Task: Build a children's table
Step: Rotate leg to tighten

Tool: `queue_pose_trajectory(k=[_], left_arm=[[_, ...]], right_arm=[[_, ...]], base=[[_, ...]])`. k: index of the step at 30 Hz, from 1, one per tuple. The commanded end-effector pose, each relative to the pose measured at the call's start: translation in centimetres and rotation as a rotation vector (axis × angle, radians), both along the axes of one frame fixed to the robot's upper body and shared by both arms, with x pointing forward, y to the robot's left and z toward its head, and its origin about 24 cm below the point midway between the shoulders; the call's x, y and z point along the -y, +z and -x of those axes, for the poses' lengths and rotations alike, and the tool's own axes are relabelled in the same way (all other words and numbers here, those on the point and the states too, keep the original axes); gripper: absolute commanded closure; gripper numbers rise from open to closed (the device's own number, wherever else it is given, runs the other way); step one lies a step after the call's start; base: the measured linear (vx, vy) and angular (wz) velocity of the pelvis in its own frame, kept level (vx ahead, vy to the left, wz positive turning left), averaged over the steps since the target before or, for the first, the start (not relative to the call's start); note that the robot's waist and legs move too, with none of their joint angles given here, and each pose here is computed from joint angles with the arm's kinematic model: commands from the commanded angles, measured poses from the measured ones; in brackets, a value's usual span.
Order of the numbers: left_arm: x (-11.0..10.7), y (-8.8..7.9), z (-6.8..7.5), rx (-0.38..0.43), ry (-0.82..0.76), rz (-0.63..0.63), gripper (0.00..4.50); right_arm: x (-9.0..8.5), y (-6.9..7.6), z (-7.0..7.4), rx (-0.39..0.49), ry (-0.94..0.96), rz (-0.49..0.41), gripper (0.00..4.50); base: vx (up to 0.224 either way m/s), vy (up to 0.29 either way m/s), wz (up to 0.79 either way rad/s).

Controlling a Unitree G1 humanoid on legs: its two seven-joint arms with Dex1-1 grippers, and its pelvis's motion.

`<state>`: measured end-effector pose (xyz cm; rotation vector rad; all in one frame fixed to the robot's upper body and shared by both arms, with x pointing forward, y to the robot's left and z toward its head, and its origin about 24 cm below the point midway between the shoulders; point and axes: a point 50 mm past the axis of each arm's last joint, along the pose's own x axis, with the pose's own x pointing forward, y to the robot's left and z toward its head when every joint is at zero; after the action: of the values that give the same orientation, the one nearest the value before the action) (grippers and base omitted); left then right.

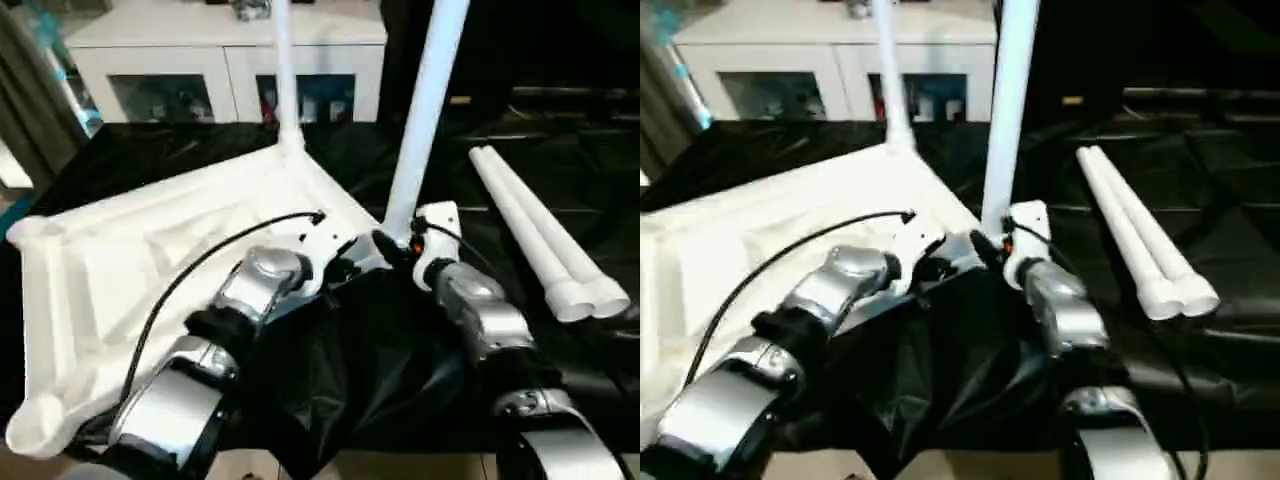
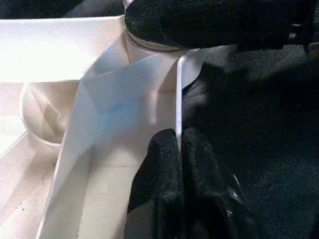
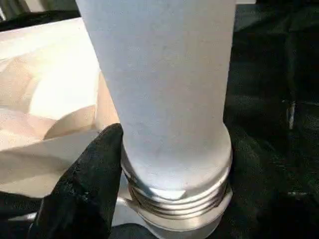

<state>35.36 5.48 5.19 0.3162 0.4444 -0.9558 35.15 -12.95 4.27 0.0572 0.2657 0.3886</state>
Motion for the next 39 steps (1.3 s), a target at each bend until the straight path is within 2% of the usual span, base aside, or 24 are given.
queue_pose_trajectory(k=[1, 5, 11, 12, 21, 23, 26, 30, 34, 38, 39], left_arm=[[1.3, 1.3, -0.4, 0.06, -0.01, 0.028, 4.5], [0.7, 1.3, 0.1, 0.063, -0.127, 0.026, 4.5], [-1.4, 0.9, 1.5, -0.001, -0.343, 0.03, 4.5], [-2.2, 0.8, 1.9, -0.027, -0.394, 0.023, 4.5], [-4.7, 1.1, 2.5, -0.056, -0.483, 0.001, 4.5], [-4.9, 1.1, 2.5, -0.06, -0.49, 0.0, 4.5], [-5.2, 1.2, 2.5, -0.056, -0.486, -0.003, 4.5], [-5.2, 1.3, 2.5, -0.056, -0.487, 0.001, 4.5], [-5.0, 1.1, 2.5, -0.057, -0.476, 0.003, 4.5], [-4.6, 0.9, 2.1, -0.032, -0.413, -0.008, 4.5], [-4.2, 0.7, 1.4, -0.011, -0.307, -0.002, 4.5]], right_arm=[[-3.6, -1.0, 0.8, -0.057, 0.152, -0.034, 1.0], [-2.6, -0.4, 1.1, -0.025, 0.284, 0.003, 0.83], [0.0, 0.7, 2.2, -0.012, 0.521, 0.04, 0.83], [0.9, 1.1, 2.5, -0.02, 0.583, 0.048, 0.83], [2.9, 2.1, 3.8, -0.066, 0.756, 0.085, 0.83], [3.1, 2.0, 3.8, -0.076, 0.762, 0.093, 1.1], [3.0, 1.7, 4.0, -0.088, 0.77, 0.095, 1.22], [2.7, 1.7, 4.1, -0.095, 0.781, 0.075, 1.62], [2.4, 1.3, 4.4, -0.103, 0.779, 0.07, 1.71], [2.5, 0.5, 3.9, -0.081, 0.654, 0.093, 1.74], [2.7, -0.5, 3.2, -0.08, 0.484, 0.105, 1.74]], base=[[0.0, 0.0, 0.0], [0.0, 0.0, 0.0], [0.0, 0.0, 0.0], [0.0, 0.0, 0.0], [0.0, 0.0, 0.0], [0.0, 0.0, 0.0], [0.0, 0.0, 0.0], [0.0, 0.0, 0.0], [0.0, 0.0, 0.0], [0.0, 0.0, 0.0], [0.0, 0.0, 0.0]])
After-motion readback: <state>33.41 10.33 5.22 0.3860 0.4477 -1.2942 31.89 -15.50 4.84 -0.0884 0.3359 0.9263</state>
